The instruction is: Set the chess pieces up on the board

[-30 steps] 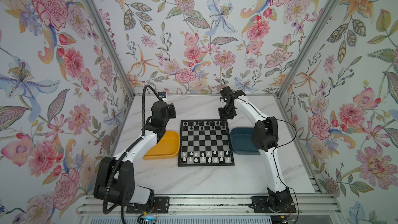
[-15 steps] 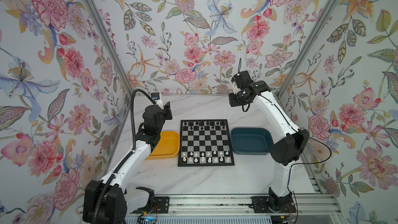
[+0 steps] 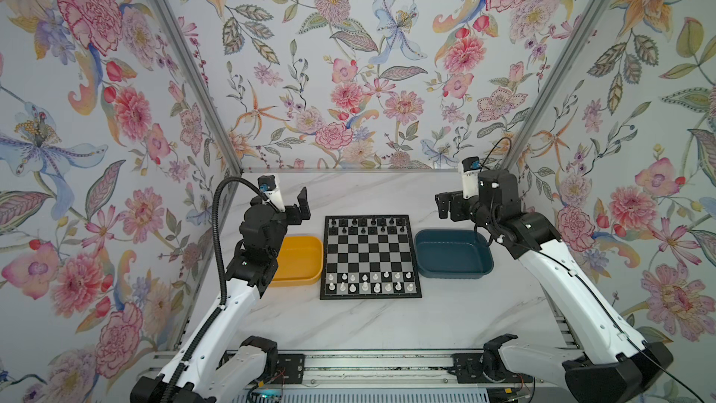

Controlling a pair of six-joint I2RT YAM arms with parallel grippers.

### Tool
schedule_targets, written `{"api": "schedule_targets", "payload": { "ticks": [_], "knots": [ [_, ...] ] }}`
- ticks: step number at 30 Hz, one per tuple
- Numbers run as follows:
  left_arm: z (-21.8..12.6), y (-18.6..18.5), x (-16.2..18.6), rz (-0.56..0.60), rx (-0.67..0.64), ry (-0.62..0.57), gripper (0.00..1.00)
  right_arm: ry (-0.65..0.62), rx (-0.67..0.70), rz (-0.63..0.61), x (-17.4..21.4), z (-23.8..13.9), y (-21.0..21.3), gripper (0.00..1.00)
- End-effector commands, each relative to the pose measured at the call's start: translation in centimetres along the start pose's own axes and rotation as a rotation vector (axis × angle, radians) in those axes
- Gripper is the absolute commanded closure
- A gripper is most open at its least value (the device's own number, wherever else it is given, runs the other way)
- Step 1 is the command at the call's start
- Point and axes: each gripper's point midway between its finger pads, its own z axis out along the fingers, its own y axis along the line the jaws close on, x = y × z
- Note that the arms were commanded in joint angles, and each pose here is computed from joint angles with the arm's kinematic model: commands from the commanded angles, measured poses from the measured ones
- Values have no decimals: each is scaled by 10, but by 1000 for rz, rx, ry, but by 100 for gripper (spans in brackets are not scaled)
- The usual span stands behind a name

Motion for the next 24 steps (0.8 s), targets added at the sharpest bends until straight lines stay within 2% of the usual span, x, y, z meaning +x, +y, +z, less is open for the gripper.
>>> {"api": "schedule_targets", "payload": {
  "ticks": [1, 3, 7, 11, 18, 24],
  "knots": [
    [-2, 14, 10, 24, -62, 4, 1, -216, 69, -34, -12, -8, -16, 1],
    [-3, 25, 19, 34, -122, 3, 1, -275, 98, -50, 1, -13, -24, 1],
    [-13, 51, 33, 62, -253, -49, 1, -368, 79, -197, 32, -13, -20, 1],
    [-27, 71, 47, 86, -357, -127, 1, -401, 146, -173, 68, 1, -39, 1],
    [-64, 105, 93, 162, -531, -255, 1, -388, 161, -99, 113, 29, -65, 1],
    [-54, 109, 120, 257, -562, -199, 1, -359, 163, -67, 135, 51, -80, 1]
  ]
}}
